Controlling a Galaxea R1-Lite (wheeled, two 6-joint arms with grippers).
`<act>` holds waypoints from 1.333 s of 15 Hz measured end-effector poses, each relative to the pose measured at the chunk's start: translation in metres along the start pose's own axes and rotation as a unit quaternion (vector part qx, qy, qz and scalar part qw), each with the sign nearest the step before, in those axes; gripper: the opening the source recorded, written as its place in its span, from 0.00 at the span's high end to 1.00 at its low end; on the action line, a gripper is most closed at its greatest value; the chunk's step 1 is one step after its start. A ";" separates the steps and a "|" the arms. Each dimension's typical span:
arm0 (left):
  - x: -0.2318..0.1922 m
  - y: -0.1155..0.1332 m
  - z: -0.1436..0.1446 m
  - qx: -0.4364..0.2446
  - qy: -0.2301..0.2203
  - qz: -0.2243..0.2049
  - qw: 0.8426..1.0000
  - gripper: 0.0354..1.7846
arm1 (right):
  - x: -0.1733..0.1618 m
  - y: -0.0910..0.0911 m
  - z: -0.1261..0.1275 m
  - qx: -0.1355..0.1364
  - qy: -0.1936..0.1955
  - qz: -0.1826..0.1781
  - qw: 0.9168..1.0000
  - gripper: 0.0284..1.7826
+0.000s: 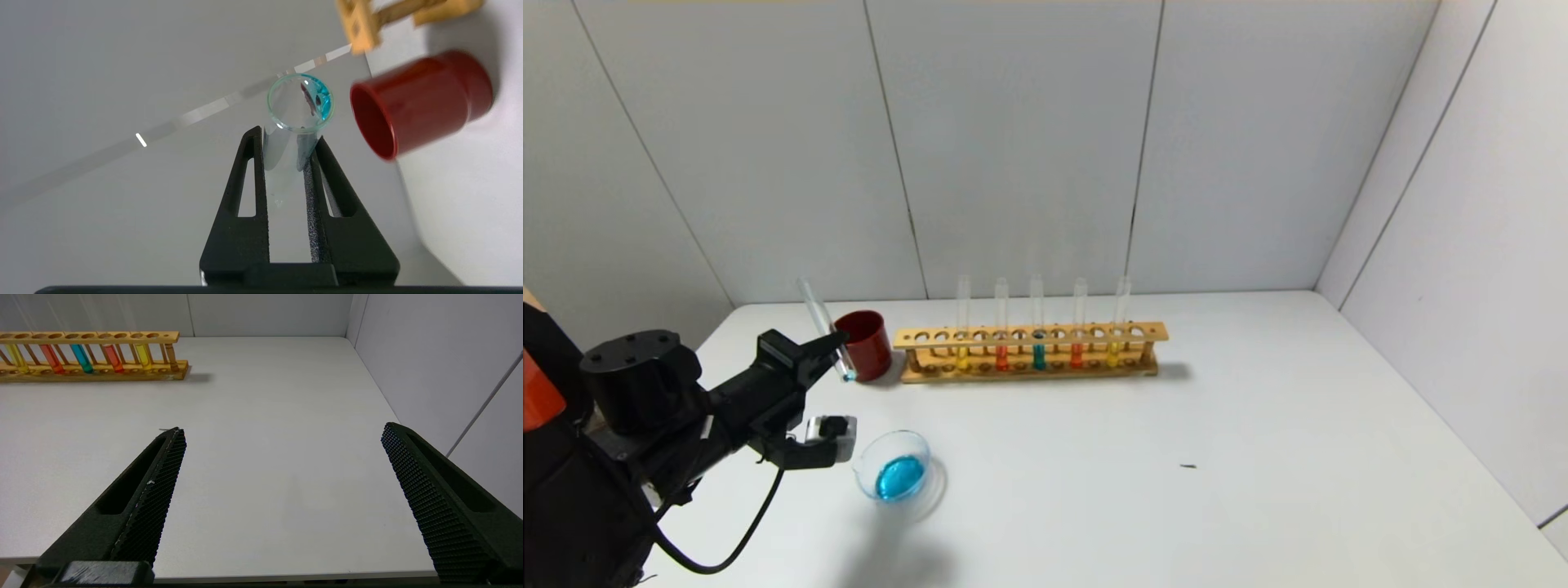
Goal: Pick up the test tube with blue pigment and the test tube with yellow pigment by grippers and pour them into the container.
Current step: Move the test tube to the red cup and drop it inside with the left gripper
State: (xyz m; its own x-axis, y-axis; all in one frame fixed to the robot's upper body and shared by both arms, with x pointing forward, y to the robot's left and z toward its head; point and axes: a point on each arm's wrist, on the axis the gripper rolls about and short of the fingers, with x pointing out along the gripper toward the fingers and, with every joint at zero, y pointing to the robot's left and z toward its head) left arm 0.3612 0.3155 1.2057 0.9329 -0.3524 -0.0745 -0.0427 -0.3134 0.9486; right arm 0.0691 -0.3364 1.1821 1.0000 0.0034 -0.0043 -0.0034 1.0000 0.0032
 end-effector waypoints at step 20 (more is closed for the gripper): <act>-0.001 0.137 -0.068 -0.811 0.089 0.032 0.578 0.84 | 0.000 0.000 0.000 0.000 0.000 0.000 1.000 0.02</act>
State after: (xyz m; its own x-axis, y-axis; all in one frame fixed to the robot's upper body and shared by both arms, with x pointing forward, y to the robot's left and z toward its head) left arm 0.3789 0.3329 1.3564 0.9762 -0.1754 -0.1277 0.1767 0.9843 -0.0006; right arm 0.0691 -0.3364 1.1821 1.0000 0.0038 -0.0043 -0.0038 1.0000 0.0032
